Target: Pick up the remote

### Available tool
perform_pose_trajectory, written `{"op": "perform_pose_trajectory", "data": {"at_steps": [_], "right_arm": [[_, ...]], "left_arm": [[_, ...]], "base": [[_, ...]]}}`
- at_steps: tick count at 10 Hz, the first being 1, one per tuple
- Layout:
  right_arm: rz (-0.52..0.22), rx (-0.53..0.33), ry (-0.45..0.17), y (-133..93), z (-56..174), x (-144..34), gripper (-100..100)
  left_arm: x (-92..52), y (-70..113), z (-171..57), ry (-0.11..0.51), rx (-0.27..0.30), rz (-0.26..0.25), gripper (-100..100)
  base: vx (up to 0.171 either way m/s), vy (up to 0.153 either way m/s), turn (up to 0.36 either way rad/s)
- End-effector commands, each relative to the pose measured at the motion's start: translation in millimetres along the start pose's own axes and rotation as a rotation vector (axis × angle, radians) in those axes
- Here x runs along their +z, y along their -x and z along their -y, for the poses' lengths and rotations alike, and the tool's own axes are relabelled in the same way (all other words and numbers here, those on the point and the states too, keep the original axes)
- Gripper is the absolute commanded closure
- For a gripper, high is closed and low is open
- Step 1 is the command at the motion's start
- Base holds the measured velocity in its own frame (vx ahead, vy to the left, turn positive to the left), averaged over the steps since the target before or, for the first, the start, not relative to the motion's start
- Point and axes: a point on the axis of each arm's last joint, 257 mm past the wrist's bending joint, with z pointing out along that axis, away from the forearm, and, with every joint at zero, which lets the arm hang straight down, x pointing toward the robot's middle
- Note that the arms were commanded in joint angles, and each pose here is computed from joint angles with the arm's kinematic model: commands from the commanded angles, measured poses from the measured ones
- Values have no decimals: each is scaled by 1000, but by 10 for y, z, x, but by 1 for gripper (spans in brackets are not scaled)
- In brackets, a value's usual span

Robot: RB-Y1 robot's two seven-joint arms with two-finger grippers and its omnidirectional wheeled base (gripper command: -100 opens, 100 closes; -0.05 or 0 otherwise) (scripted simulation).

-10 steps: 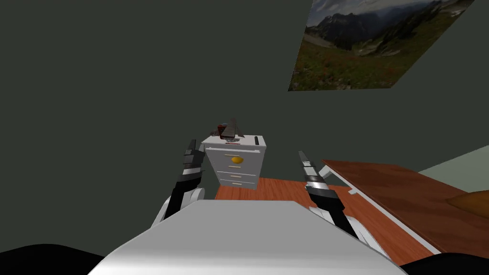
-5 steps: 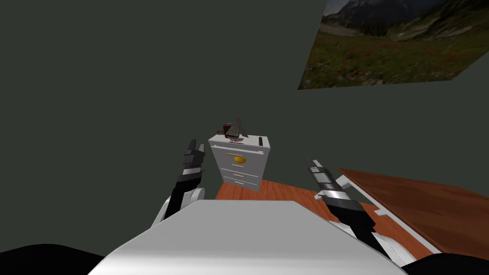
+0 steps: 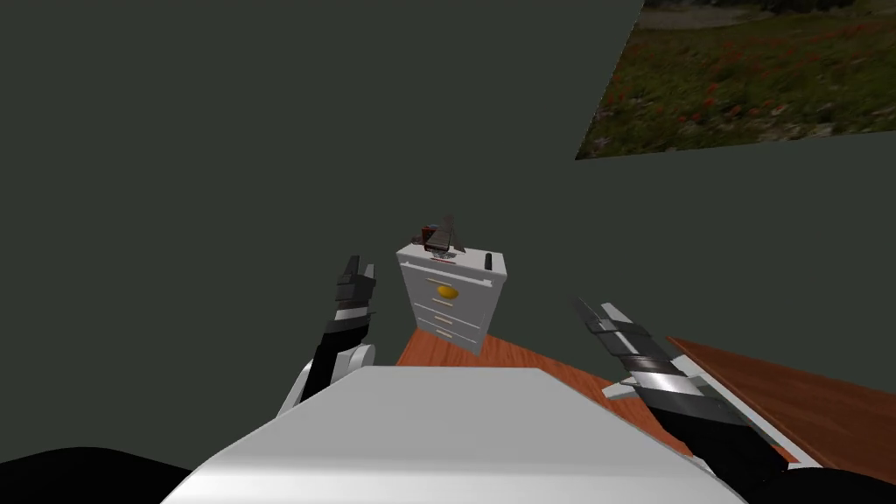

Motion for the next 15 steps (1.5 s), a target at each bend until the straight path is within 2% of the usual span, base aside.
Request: {"op": "perform_pose_trajectory", "data": {"at_steps": [1, 2, 3, 4, 5, 6, 7, 8, 9, 10, 11, 12, 13, 14, 15], "right_arm": [[-16, -78, -10, 59, 135, -64, -100], [-66, -182, -7, 47, 208, -175, -100], [-61, -201, -16, 108, 259, -186, -100], [-107, -307, -7, 118, 322, -280, -100], [-112, -325, -17, 162, 374, -311, -100], [-161, -431, -3, 176, 432, -406, -100], [-167, -448, -12, 219, 480, -437, -100], [-211, -551, 10, 241, 519, -508, -100], [-226, -570, -1, 278, 575, -563, -100], [-279, -671, 26, 294, 615, -646, -100], [-290, -689, 17, 337, 661, -687, -100], [-338, -785, 52, 353, 686, -751, -100], [-358, -804, 43, 395, 737, -809, -100], [-406, -895, 84, 409, 757, -867, -100], [-428, -913, 76, 449, 804, -926, -100]], "left_arm": [[0, 0, 0, 0, 0, 0, 0], [0, 1, 0, 0, 0, 0, 0], [0, 0, 0, 0, 0, 0, 0], [-1, 1, 0, 0, 0, 0, 0], [0, 0, 0, 0, 0, 0, 0], [-1, 1, 0, 0, 0, 0, 0], [0, 0, 0, 0, 0, 0, 0], [-1, 1, 0, 0, 0, 0, 0], [0, 0, 0, 0, 0, 0, 0], [-1, 1, 0, 0, 0, 0, 0], [0, 0, 0, 0, 0, 0, 0], [-1, 1, 0, 0, 0, 0, 0], [0, 0, 0, 0, 0, 0, 0], [-1, 1, -1, 0, 0, 0, 0], [0, 0, 0, 0, 0, 0, 0]], "base": [[1, -43, 191], [2, -40, 371], [0, -40, 162], [6, -30, 345], [3, -35, 161], [9, -34, 298], [7, -35, 193], [9, -27, 352], [10, -30, 185], [13, -30, 282], [10, -31, 197], [12, -30, 333], [16, -31, 193], [24, -20, 359], [22, -23, 187]]}}
